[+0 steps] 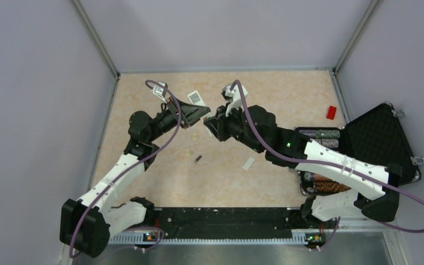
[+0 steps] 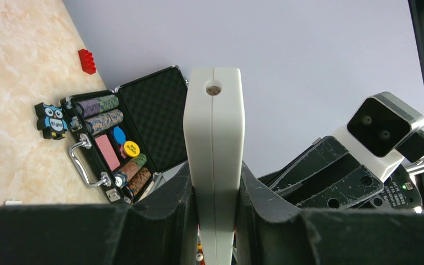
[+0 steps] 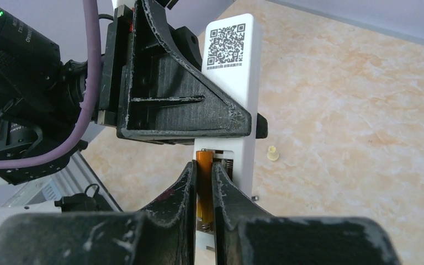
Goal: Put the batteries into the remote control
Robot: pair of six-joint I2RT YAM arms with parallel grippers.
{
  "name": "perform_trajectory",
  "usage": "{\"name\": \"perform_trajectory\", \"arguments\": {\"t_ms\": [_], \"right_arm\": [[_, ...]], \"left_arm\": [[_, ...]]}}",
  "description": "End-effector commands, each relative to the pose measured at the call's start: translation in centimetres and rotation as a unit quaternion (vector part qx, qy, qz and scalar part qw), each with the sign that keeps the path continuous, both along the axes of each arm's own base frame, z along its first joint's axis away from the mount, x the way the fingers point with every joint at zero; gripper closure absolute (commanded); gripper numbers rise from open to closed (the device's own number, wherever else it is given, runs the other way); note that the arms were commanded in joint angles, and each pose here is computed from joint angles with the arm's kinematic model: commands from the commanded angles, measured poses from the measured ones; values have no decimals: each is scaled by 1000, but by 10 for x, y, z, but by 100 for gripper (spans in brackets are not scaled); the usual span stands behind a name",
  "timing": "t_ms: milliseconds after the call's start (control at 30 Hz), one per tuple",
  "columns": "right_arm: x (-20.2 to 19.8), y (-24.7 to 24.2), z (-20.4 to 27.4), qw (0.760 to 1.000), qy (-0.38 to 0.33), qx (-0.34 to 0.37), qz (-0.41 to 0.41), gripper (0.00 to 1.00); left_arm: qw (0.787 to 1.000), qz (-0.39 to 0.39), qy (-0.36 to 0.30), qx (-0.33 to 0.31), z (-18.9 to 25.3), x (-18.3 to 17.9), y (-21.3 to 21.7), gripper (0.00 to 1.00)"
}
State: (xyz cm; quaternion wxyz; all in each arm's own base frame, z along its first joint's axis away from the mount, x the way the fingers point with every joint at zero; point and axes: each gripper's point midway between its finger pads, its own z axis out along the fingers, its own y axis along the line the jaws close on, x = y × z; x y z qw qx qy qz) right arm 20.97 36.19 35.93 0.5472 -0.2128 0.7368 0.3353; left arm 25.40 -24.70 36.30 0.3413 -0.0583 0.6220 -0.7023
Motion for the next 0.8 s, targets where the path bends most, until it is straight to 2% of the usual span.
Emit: {"name": "perform_trajectory", "arguments": {"t_ms": [0, 233, 767], "right_arm": [[-3, -3, 28, 997, -24, 69, -10, 93], [-3, -5, 40, 994, -52, 93, -7, 93], [-7, 2, 16, 997, -47, 64, 14, 91]], "left_arm": [[998, 5, -54, -21, 33, -10, 5, 100], [999, 4, -46, -25, 33, -10, 5, 100], [998, 7, -28, -63, 42, -8, 9, 100]]}}
